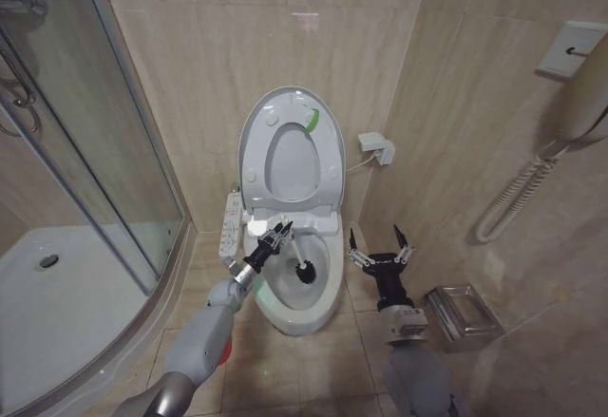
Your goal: Open the toilet lid, clean the toilet bowl with a toilet brush, close the toilet lid, and flush.
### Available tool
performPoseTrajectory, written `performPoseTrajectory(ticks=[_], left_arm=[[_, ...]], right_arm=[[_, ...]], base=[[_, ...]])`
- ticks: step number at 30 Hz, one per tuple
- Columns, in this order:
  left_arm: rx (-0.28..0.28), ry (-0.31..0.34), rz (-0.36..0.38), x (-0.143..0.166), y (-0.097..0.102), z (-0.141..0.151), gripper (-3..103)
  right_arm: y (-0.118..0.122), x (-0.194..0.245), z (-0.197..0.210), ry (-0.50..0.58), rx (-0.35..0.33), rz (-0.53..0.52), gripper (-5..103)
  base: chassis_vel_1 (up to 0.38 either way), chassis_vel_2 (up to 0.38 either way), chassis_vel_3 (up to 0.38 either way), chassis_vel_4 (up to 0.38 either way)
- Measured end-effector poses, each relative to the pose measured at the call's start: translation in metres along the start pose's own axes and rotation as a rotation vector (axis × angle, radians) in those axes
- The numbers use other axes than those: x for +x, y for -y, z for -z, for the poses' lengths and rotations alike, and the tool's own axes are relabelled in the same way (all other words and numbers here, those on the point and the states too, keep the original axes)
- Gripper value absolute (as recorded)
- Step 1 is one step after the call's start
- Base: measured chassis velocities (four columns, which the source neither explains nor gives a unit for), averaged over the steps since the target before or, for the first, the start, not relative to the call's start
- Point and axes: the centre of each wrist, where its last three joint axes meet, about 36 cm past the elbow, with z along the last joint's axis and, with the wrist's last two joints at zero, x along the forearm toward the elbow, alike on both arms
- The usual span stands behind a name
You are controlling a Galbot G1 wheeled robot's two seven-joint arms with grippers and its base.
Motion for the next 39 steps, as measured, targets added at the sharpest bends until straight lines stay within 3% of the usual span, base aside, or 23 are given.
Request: performPoseTrajectory(ticks=[39], left_arm=[[0.005,0.001,-0.006,-0.0023,0.0012,0.0019,20]], right_arm=[[0.0000,0.0000,0.0000,0.000,0.000,0.000,100]], base=[[-0.027,0.029,0.028,-0.028]])
